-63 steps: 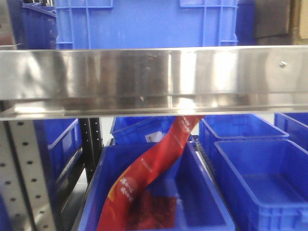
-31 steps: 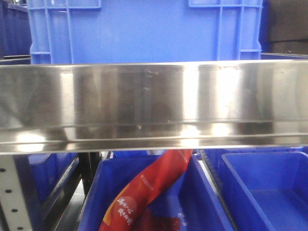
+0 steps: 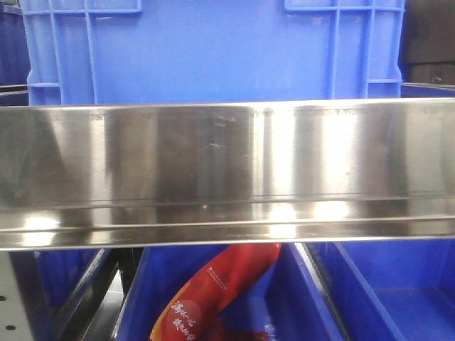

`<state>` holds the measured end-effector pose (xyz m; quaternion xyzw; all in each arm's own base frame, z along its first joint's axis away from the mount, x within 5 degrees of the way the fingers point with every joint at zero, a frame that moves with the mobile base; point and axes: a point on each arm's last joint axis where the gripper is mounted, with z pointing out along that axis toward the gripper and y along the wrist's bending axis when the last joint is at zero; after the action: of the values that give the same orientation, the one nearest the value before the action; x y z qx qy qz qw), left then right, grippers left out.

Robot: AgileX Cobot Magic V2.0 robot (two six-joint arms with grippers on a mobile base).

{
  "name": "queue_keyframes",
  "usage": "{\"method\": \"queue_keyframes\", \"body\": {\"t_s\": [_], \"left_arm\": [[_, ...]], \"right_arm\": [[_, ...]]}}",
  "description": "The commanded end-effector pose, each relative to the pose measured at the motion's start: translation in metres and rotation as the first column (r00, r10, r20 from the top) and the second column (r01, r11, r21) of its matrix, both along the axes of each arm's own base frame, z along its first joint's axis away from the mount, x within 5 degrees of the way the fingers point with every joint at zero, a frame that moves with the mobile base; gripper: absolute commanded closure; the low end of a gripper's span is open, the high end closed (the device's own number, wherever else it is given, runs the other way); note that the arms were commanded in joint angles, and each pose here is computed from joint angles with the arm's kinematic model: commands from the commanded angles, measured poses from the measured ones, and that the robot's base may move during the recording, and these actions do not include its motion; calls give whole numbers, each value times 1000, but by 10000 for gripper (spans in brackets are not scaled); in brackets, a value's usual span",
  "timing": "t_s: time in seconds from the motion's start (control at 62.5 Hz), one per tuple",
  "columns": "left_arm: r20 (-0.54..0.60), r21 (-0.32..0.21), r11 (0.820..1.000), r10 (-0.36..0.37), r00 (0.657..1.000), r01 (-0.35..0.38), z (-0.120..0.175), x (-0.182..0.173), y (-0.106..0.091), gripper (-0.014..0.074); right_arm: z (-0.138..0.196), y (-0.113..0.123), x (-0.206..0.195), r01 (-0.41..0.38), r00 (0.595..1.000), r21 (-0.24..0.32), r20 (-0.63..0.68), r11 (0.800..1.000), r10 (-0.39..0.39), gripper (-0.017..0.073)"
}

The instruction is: Grab block from conveyor and place in blue bin

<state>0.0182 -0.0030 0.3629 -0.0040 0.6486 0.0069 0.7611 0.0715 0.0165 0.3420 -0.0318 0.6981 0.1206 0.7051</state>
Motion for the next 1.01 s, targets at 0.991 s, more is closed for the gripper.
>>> {"method": "queue_keyframes", "body": {"t_s": [0.991], "left_arm": [[-204, 25, 986, -159, 966, 167, 55, 55, -12, 705]], "right_arm": [[57, 5, 20, -9, 999, -98, 51, 995, 14, 715]]}}
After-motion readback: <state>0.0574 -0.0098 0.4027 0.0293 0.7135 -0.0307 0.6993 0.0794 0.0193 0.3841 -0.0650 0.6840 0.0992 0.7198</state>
